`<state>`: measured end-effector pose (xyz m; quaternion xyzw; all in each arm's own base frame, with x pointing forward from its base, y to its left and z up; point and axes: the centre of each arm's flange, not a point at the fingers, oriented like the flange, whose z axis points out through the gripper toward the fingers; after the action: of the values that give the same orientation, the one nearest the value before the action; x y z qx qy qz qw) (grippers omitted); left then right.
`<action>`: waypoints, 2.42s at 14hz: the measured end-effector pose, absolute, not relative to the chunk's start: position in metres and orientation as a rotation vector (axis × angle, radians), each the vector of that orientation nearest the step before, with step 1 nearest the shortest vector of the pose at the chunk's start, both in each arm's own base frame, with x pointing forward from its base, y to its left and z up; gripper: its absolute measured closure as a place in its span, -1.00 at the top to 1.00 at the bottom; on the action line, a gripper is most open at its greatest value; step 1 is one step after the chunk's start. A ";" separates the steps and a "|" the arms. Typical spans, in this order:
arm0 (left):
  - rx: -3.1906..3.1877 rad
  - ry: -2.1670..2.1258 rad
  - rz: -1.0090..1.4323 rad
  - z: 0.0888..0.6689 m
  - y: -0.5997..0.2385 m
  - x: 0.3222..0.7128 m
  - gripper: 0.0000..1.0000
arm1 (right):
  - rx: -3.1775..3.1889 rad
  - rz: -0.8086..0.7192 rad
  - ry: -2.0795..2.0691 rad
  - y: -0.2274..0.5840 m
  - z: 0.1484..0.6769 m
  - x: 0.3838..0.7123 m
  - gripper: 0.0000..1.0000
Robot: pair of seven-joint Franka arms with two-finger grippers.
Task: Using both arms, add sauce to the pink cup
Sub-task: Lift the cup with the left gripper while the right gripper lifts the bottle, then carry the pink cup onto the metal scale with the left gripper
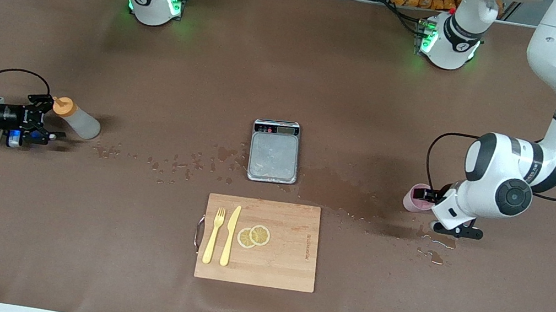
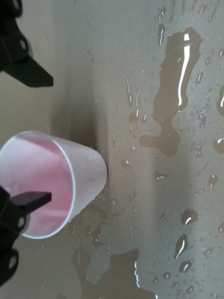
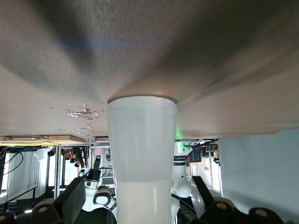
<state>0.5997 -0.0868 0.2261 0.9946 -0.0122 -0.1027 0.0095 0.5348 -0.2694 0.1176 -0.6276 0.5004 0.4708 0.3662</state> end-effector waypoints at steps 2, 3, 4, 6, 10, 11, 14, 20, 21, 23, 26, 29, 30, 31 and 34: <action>3.106 -0.035 -0.323 0.225 -0.086 0.600 0.44 | -1.614 1.224 1.282 -0.263 0.115 0.535 1.00; 3.106 -0.035 -0.322 0.225 -0.086 0.600 0.24 | -1.616 1.230 1.279 -0.260 0.115 0.536 1.00; 3.106 -0.035 -0.323 0.225 -0.086 0.600 0.02 | -1.617 1.237 1.277 -0.257 0.114 0.537 1.00; 3.105 -0.035 -0.322 0.225 -0.086 0.600 -0.34 | -1.619 1.253 1.271 -0.249 0.110 0.538 1.00; 3.102 -0.021 -0.310 0.228 -0.088 0.601 -0.92 | -1.629 1.283 1.255 -0.234 0.103 0.541 1.00; 3.103 -0.011 -0.300 0.231 -0.089 0.603 -0.92 | -1.628 1.288 1.253 -0.232 0.102 0.541 0.99; 3.083 0.030 -0.230 0.256 -0.092 0.610 -0.92 | -1.623 1.295 1.249 -0.233 0.102 0.539 0.45; 3.029 0.169 -0.111 0.333 -0.157 0.600 -0.92 | -1.623 1.296 1.247 -0.233 0.103 0.540 -0.13; 3.020 0.196 -0.106 0.340 -0.174 0.595 -0.92 | -1.622 1.299 1.243 -0.232 0.103 0.540 -0.15; 3.001 0.241 -0.107 0.349 -0.209 0.584 -0.92 | -1.623 1.306 1.228 -0.229 0.106 0.542 -0.18; 2.968 0.317 -0.116 0.362 -0.262 0.566 -0.92 | -1.634 1.324 1.233 -0.218 0.113 0.553 -0.18; 2.931 0.395 -0.116 0.381 -0.319 0.545 -0.92 | -1.678 1.361 1.278 -0.190 0.140 0.578 -0.17; 2.924 0.413 -0.119 0.386 -0.339 0.536 -0.92 | -1.700 1.367 1.287 -0.178 0.151 0.586 -0.17; 2.919 0.428 -0.126 0.390 -0.359 0.526 -0.92 | -1.720 1.373 1.299 -0.168 0.162 0.594 -0.15; 2.912 0.451 -0.176 0.383 -0.416 0.498 -0.92 | -1.764 1.405 1.389 -0.135 0.199 0.620 -0.15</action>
<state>0.4983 -0.4158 0.3835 0.9820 0.1519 -0.0592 0.0948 0.6201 -0.1355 0.1993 -0.6459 0.5086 0.5144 0.2440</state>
